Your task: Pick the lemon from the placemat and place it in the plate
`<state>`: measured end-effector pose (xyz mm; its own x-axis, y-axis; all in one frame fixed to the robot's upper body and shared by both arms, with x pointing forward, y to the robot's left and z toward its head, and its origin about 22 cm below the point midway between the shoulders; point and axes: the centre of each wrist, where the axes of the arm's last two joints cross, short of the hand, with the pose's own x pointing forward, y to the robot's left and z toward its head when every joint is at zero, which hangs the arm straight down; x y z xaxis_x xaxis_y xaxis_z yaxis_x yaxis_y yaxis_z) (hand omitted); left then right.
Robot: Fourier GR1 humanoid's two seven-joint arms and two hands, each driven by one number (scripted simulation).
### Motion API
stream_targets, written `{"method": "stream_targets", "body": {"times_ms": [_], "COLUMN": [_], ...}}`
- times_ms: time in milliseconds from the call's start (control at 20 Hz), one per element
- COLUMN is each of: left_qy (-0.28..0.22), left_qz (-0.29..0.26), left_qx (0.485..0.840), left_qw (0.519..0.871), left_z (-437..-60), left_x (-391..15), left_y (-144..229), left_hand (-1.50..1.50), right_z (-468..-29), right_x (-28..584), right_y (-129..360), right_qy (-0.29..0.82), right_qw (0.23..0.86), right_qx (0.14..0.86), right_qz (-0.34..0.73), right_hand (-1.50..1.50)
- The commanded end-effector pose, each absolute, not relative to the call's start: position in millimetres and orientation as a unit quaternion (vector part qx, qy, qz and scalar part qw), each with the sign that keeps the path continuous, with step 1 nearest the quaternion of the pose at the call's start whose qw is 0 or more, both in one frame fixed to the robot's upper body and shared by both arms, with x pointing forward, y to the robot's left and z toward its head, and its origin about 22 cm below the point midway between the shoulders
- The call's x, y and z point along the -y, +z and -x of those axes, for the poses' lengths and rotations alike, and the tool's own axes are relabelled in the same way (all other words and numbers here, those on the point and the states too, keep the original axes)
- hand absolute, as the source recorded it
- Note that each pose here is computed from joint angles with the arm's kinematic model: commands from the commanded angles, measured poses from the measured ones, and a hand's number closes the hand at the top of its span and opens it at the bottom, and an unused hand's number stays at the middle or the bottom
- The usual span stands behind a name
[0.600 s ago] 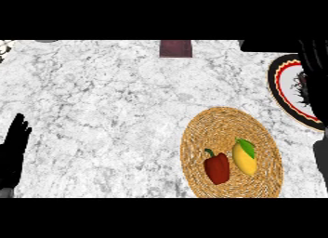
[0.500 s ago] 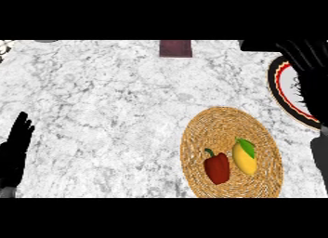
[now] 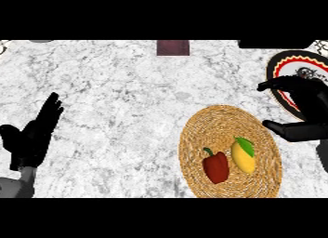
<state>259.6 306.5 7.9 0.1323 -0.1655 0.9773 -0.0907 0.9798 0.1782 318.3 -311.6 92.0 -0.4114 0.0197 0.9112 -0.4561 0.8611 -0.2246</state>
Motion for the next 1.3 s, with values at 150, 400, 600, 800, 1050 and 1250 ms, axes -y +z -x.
{"method": "stream_targets", "body": {"times_ms": [150, 400, 600, 800, 1050, 1250], "left_qy": [-0.042, -0.044, -0.038, -0.043, -0.041, -0.034], "left_qz": [-0.075, -0.068, -0.079, -0.075, -0.072, -0.079], "left_qx": [0.645, 0.655, 0.651, 0.645, 0.653, 0.646], "left_qw": [0.76, 0.751, 0.754, 0.759, 0.753, 0.759], "left_z": [-279.8, -278.6, -287.4, -266.1, -279.1, -281.3], "left_x": [-291.8, -279.1, -279.7, -288.9, -286.1, -286.8], "left_y": [18.9, 23.3, 35.6, 17.4, 8.4, 9.7], "left_hand": [0.0, 0.0, 0.0, 0.0, 0.0, 0.0], "right_z": [-293.2, -313.8, -319.1, -314.9, -315.8, -326.9], "right_x": [353.6, 374.3, 377.0, 356.7, 357.4, 337.0], "right_y": [15.5, 44.5, 35.3, 46.6, 38.2, 61.8], "right_qy": [0.328, 0.418, 0.462, 0.501, 0.57, 0.604], "right_qw": [0.514, 0.483, 0.479, 0.469, 0.486, 0.459], "right_qx": [0.767, 0.756, 0.738, 0.72, 0.658, 0.65], "right_qz": [-0.2, -0.142, -0.112, -0.105, -0.081, -0.045], "right_hand": [-1.5, -1.5, -1.5, -1.5, -1.5, -1.5]}}
